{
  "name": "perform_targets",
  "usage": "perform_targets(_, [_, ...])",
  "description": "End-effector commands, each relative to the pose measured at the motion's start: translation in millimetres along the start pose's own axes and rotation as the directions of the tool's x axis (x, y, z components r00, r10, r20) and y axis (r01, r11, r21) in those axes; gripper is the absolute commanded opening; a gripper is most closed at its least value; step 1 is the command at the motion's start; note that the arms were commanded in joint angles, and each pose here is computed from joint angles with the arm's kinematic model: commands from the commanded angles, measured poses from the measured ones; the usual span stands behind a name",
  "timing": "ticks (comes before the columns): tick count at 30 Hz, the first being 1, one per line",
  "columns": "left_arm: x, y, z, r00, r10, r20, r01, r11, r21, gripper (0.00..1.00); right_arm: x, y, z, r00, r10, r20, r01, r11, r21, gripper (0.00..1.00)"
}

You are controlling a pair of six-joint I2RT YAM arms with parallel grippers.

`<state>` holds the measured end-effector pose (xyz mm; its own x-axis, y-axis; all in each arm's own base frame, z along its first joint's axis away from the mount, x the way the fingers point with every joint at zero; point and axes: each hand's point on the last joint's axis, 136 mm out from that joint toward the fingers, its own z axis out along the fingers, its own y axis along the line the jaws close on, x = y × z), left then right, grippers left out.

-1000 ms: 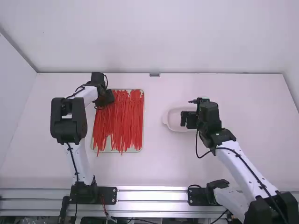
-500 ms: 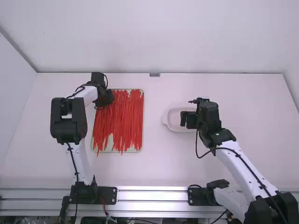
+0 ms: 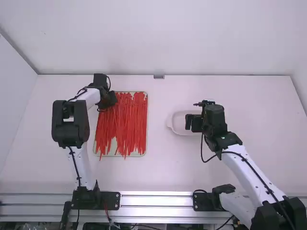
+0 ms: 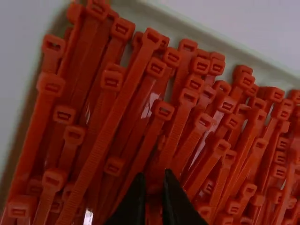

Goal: Fasten the cable tie

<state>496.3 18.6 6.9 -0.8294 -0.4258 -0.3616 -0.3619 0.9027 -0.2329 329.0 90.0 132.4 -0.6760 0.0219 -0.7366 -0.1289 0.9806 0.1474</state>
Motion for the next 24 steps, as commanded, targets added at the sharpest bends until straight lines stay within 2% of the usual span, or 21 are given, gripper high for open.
perform_targets(1, [-19,-5,-6,0.999,-0.019,0.038,0.019,1.000,0.007,0.01,-16,3,-3,1.000,0.004,0.031,-0.004,1.000,-0.004,0.98])
perform_targets(6, [-41,-15,-23,0.997,-0.023,0.068,0.022,1.000,0.019,0.01,-16,3,-3,1.000,0.003,0.030,-0.003,1.000,-0.004,0.98])
perform_targets(11, [-66,-15,-68,0.992,-0.039,0.122,0.045,0.998,-0.043,0.02,-15,3,-3,1.000,0.003,0.029,-0.003,1.000,-0.004,0.98])
perform_targets(12, [-74,-15,-89,0.988,-0.038,0.149,0.048,0.997,-0.064,0.01,-15,2,-3,1.000,0.003,0.027,-0.003,1.000,-0.003,0.98])
perform_targets(16, [-83,-18,-127,0.980,-0.036,0.197,0.051,0.996,-0.069,0.01,-15,3,-3,1.000,0.003,0.027,-0.003,1.000,-0.004,0.98])
perform_targets(19, [-94,-27,-187,0.956,-0.037,0.290,0.047,0.999,-0.027,0.01,-16,3,-3,0.999,0.003,0.032,-0.003,1.000,-0.005,0.98])
perform_targets(20, [-94,-28,-189,0.955,-0.037,0.294,0.046,0.999,-0.026,0.01,-16,3,-3,0.999,0.003,0.032,-0.003,1.000,-0.005,0.98])
perform_targets(24, [-92,-35,-260,0.921,-0.041,0.387,0.035,0.999,0.022,0.01,-16,2,-3,0.999,0.004,0.032,-0.004,1.000,-0.004,0.98])
